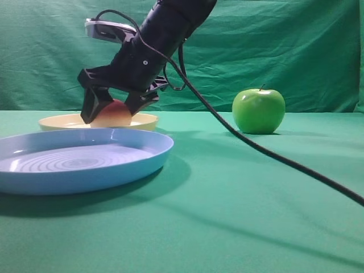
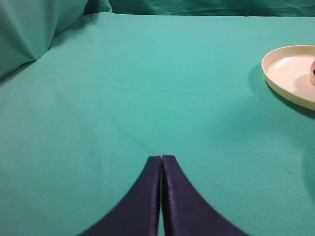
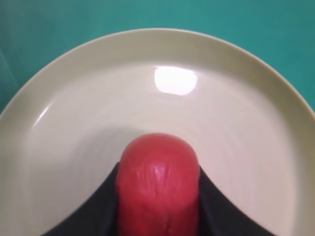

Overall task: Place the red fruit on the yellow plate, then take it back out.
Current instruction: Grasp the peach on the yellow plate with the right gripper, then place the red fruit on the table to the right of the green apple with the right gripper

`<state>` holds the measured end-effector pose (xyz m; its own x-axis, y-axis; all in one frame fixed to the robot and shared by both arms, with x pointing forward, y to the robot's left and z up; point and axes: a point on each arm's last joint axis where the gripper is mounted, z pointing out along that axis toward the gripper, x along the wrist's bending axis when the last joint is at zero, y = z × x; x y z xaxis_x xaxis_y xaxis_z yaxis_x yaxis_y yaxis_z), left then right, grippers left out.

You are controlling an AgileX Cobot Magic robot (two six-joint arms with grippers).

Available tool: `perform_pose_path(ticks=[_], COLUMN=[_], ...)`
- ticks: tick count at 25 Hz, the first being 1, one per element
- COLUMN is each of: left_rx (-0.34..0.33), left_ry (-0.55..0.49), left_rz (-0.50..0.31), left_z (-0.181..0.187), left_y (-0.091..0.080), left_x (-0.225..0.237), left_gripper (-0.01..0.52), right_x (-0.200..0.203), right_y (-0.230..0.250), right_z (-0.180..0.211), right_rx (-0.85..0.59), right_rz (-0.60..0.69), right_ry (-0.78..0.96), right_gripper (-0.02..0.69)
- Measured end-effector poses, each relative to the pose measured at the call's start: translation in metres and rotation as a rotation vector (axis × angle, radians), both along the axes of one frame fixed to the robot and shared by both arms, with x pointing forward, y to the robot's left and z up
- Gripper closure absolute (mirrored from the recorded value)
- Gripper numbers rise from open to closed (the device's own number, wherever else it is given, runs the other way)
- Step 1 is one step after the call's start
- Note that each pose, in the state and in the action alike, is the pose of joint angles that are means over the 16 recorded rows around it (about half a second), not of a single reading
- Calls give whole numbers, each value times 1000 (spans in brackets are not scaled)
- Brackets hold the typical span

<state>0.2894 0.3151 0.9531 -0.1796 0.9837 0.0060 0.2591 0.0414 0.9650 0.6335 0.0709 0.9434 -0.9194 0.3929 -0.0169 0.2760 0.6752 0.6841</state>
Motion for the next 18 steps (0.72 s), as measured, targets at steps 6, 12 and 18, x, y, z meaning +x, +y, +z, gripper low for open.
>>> perform_pose_path(ticks=[6,12,18], left_rx=[0,0,0], left_ry=[0,0,0], left_rz=[0,0,0], left_z=[0,0,0], left_y=[0,0,0], left_x=[0,0,0], left_gripper=[514,514,514], right_x=[-6,-18,-39], right_y=[-10,-39,-83], right_z=[45,113,176], right_rx=[-9,-31,-93], right_rz=[26,-11,-125], right_ry=[0,12,18], right_gripper=[462,473,473])
